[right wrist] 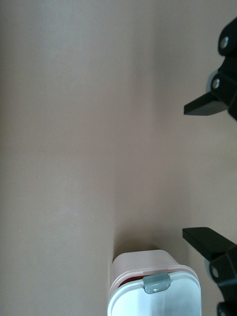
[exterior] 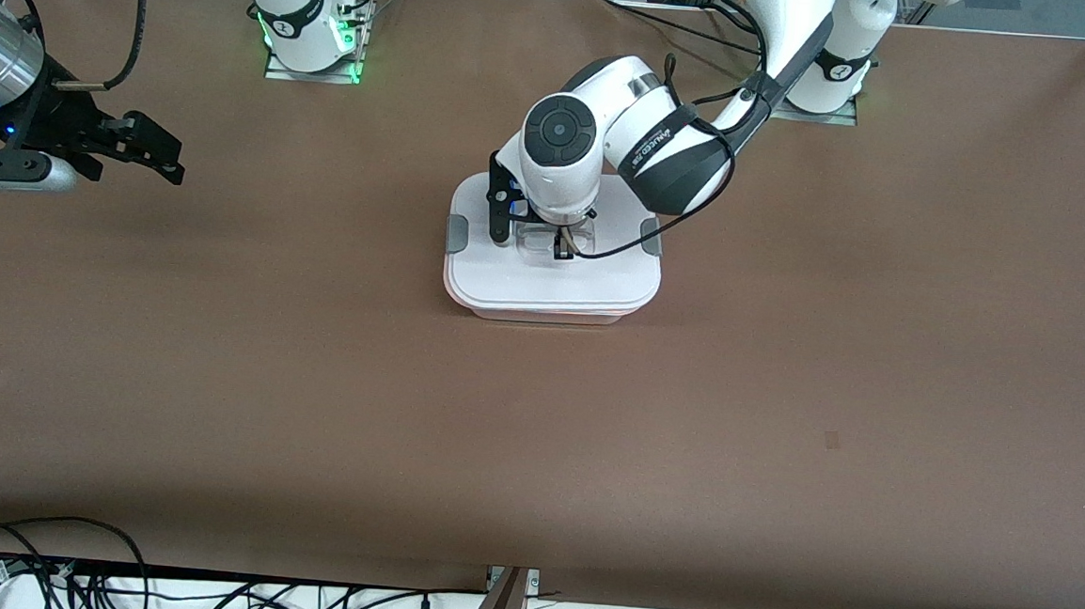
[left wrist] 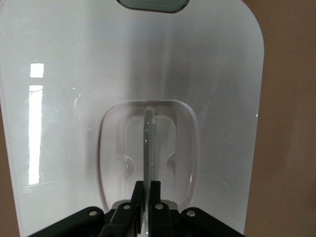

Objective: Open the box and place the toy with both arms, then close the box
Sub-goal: 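Press the lid down onto the box with the left gripper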

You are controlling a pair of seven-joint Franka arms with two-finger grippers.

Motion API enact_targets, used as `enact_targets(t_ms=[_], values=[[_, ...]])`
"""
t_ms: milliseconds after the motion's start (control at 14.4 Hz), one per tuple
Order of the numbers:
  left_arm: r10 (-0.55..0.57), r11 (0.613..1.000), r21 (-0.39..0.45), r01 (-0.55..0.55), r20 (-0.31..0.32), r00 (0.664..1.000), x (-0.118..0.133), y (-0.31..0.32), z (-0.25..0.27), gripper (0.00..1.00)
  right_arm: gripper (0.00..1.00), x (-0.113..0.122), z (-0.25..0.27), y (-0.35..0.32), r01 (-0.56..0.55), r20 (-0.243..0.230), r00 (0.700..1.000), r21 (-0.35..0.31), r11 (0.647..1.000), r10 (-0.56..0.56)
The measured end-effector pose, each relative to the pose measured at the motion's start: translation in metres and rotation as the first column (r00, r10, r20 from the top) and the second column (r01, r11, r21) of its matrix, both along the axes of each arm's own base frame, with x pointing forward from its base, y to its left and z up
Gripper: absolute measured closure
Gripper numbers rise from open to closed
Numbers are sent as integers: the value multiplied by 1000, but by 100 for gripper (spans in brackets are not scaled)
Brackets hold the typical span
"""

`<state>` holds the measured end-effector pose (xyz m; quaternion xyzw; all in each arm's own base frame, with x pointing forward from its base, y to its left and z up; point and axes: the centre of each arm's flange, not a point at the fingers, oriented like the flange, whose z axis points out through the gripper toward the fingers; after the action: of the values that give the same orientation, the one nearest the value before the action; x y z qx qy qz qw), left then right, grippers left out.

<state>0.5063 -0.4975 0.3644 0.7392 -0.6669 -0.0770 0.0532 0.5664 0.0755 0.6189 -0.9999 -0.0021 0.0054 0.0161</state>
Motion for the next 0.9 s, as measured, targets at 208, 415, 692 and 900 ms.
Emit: enact_targets(t_ms=[208,415,692,900], values=[[12,1000,7,-12,-3,1000,3,1,-6,93,0,0,-1,1,-1,-2,1000,-1,1000,1],[18,1000,4,-18,-2,1000,6,0,-7,93,0,0,-1,3,-5,-4,1000,-1,1000,5],[23,1000,9,-23,4,1000,6,-4,-8,93,0,0,-2,3,-4,-8,1000,-1,1000,4],[5,1000,23,-6,25,1000,-1,-13,-8,93,0,0,-2,3,-4,-8,1000,-1,1000,4]])
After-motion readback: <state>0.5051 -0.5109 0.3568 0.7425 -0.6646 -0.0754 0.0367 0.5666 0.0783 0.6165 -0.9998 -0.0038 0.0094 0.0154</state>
